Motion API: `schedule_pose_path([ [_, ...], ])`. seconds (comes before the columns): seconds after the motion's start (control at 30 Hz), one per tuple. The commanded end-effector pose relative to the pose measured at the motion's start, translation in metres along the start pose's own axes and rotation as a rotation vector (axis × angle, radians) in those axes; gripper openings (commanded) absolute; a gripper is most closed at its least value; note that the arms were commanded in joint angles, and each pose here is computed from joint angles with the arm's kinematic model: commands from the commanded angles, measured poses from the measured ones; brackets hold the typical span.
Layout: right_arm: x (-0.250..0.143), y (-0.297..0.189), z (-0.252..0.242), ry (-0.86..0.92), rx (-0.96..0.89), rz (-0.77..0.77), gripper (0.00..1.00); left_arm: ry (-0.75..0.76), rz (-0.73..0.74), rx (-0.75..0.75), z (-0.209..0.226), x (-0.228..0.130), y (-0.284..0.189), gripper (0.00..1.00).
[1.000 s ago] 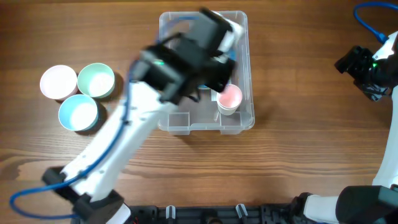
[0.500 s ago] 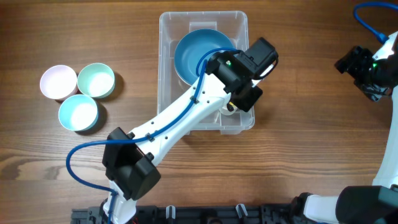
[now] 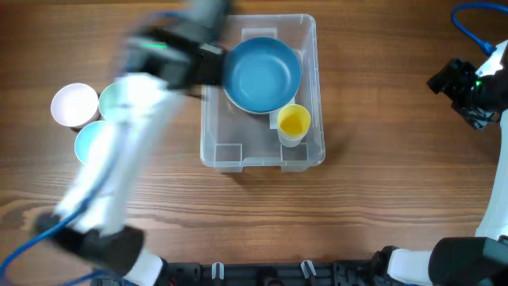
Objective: Pack container
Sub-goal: 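Stack the yellow cup onto the cups in the container, then grasp the green bowl with the left gripper, then place the green bowl in the container's left front area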
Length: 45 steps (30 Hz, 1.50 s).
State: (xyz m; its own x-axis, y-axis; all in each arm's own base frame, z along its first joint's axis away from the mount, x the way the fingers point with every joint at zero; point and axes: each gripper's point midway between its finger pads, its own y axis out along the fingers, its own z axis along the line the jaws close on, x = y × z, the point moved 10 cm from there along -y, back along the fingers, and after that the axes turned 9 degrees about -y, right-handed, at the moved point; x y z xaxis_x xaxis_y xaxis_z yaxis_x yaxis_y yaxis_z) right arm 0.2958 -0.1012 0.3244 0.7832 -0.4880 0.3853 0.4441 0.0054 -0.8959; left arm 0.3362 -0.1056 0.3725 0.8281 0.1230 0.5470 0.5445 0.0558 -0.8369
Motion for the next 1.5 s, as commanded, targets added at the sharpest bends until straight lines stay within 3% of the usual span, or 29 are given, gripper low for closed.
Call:
schedule_pose_path([
  [0.0, -0.001, 0.006, 0.004, -0.024, 0.018, 0.023, 0.8, -0.32, -0.006, 0.025, 0.097, 0.024, -0.001, 0.65],
  [0.03, -0.002, 0.007, 0.007, -0.036, 0.022, 0.026, 0.8, -0.413, 0.056, 0.012, 0.129, 0.029, 0.025, 0.67],
  [0.13, -0.003, 0.008, 0.014, -0.059, 0.031, 0.027, 0.8, -0.481, 0.201, -0.013, 0.149, 0.029, 0.088, 0.69],
  [0.3, -0.003, 0.008, 0.014, -0.063, 0.016, 0.024, 0.8, -0.478, 0.524, 0.018, 0.14, -0.003, 0.218, 0.7],
  [0.43, -0.003, 0.008, 0.014, -0.063, 0.01, 0.02, 0.8, -0.46, 0.677, 0.054, 0.133, -0.035, 0.277, 0.69],
  [0.47, -0.003, 0.008, 0.014, -0.063, 0.01, 0.02, 0.8, -0.46, 0.704, 0.061, 0.132, -0.041, 0.286, 0.63],
  [0.5, -0.003, 0.008, 0.014, -0.063, 0.01, 0.02, 0.8, -0.46, 0.716, 0.065, 0.133, -0.044, 0.291, 0.45],
  [0.57, -0.003, 0.008, 0.014, -0.063, 0.01, 0.02, 0.8, -0.46, 0.717, 0.065, 0.133, -0.044, 0.292, 0.2],
  [0.67, -0.003, 0.008, 0.014, -0.063, 0.01, 0.02, 0.8, -0.456, 0.729, 0.067, 0.131, -0.046, 0.29, 0.04],
  [0.83, -0.003, 0.008, 0.014, -0.062, 0.01, 0.021, 0.8, -0.42, 0.661, 0.038, 0.115, -0.028, 0.261, 0.04],
  [0.97, -0.003, 0.008, 0.014, -0.062, 0.01, 0.024, 0.8, -0.315, 0.332, -0.097, 0.071, 0.027, 0.13, 0.04],
  [1.07, -0.003, 0.008, 0.014, -0.062, 0.01, 0.024, 0.8, -0.161, 0.131, -0.146, 0.02, 0.024, 0.042, 0.04],
  [1.13, -0.003, 0.008, 0.014, -0.062, 0.01, 0.024, 0.8, -0.037, 0.101, -0.159, -0.018, 0.003, 0.01, 0.04],
  [1.27, -0.003, 0.008, 0.014, -0.062, 0.01, 0.025, 0.8, 0.187, 0.224, -0.156, -0.082, -0.05, 0.009, 0.04],
  [1.47, -0.004, 0.008, 0.014, -0.062, 0.01, 0.027, 0.8, 0.232, 0.42, -0.066, -0.09, -0.099, 0.069, 0.04],
])
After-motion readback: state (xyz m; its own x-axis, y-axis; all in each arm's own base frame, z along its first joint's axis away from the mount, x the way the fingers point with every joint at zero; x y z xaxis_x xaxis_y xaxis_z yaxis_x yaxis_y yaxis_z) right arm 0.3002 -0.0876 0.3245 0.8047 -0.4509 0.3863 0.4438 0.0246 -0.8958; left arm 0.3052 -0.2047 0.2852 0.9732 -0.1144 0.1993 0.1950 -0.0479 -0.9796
